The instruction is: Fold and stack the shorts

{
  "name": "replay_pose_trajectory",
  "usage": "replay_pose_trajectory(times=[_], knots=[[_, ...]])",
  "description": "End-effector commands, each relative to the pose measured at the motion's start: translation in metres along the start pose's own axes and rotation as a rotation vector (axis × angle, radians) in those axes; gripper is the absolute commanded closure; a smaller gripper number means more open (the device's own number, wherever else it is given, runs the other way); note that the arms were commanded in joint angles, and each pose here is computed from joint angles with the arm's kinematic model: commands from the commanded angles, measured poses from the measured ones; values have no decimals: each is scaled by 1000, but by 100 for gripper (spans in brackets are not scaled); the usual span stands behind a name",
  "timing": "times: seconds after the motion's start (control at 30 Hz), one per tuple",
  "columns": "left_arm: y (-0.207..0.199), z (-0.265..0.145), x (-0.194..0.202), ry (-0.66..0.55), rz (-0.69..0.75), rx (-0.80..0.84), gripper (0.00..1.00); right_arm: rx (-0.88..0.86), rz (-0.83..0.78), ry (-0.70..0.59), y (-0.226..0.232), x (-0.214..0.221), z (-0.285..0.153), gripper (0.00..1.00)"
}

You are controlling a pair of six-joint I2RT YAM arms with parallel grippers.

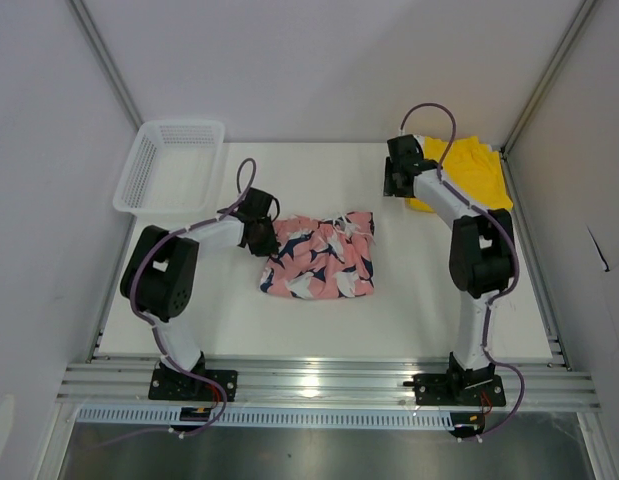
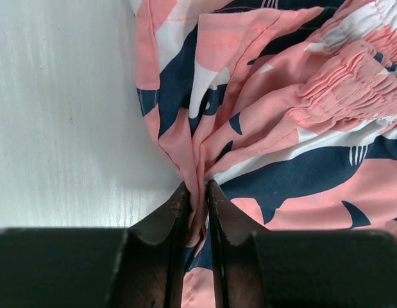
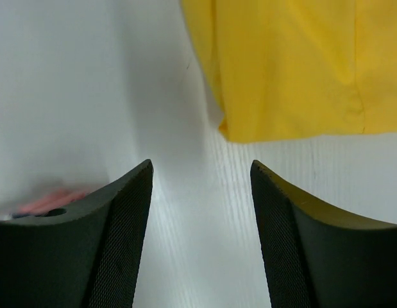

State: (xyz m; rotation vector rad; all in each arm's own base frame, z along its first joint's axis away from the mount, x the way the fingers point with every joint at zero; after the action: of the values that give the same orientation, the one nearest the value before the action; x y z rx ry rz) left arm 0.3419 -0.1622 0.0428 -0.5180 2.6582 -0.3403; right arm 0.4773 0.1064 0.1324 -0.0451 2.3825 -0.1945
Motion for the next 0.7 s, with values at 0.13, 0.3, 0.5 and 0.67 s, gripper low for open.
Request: replay_pose_trajectory(times=[0.13, 0.3, 0.5, 0.67], knots=[[11, 1, 13, 52, 30, 5, 79, 289, -129, 58, -25, -1, 62, 38], [10, 2, 15, 52, 30, 15, 79, 359, -161, 57, -29, -9, 85, 39], [10, 2, 16, 58, 33, 22, 79, 410, -199, 89, -31, -3, 101, 45], [9, 2, 15, 57, 33, 25, 79, 437, -209, 101, -34, 4, 95, 85]])
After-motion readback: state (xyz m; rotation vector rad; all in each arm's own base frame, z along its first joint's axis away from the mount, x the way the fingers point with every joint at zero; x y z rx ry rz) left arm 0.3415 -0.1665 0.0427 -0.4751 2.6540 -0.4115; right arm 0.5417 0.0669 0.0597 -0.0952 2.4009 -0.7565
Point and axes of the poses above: each gripper's point midway between its finger pads, its own z axis out along the fingers, its own y axis along the line the jaws close on, x = y × z, the point moved 3 cm from there along -z, back along the fingers, and after that the axes turned 8 degrees about -z, right-handed, at the moved point
